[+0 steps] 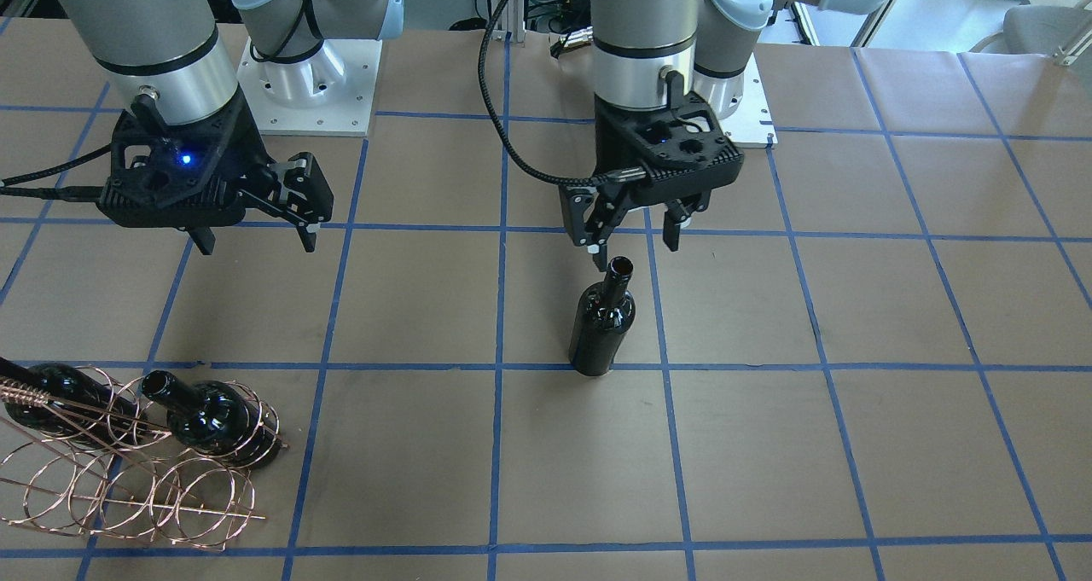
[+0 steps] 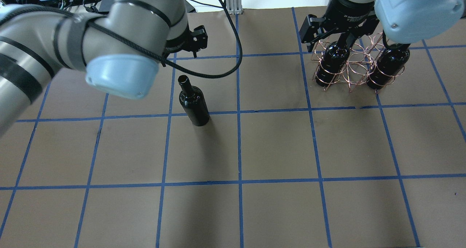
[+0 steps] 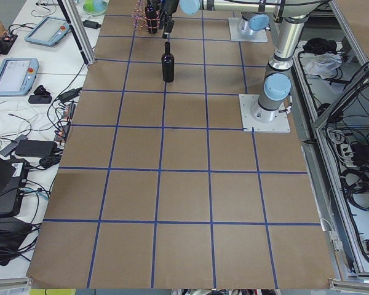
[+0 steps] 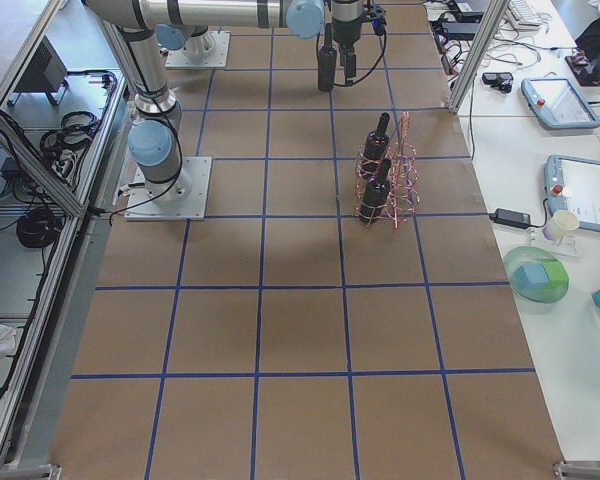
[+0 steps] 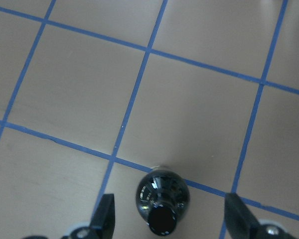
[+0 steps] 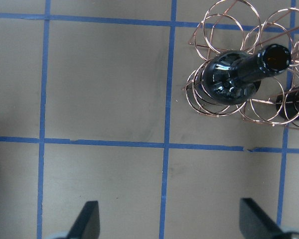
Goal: Place wine into wine basket
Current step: 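Raise the left gripper away while the right gripper moves toward the bottle, then lower the right gripper over the bottle neck and close on it, then lift the bottle with the right gripper and carry it to the copper rack, then lower the bottle with the right gripper into the empty rack slot, then push the bottle down into the rack slot with the right gripper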
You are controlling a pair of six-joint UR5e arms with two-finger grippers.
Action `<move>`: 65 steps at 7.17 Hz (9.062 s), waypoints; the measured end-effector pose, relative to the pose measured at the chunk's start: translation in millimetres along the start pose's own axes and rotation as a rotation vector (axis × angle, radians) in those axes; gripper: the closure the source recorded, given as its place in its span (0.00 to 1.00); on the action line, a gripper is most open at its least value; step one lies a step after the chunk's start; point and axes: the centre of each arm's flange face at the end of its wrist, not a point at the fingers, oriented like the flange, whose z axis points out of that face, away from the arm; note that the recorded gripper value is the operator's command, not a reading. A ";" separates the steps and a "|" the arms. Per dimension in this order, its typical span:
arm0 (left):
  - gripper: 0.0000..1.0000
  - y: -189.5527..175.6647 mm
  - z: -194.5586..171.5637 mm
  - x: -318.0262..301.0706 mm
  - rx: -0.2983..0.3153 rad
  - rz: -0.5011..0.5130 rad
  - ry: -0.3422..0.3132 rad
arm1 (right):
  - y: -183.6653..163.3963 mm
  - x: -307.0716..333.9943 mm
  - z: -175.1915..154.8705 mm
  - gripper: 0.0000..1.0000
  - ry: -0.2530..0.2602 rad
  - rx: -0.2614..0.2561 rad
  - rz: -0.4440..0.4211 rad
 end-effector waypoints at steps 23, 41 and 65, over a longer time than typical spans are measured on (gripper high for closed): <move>0.00 -73.9 -41.7 -279.0 -0.232 0.395 0.111 | 12.0 -347.7 98.9 0.18 -0.063 -0.023 0.009; 0.00 -64.4 -44.5 -253.9 -0.227 0.341 0.148 | -12.4 -288.8 76.6 1.00 -0.036 -0.040 -0.050; 0.00 -22.8 -50.8 -112.9 -0.205 0.281 0.123 | -92.5 166.1 6.3 1.00 0.030 -0.039 -0.247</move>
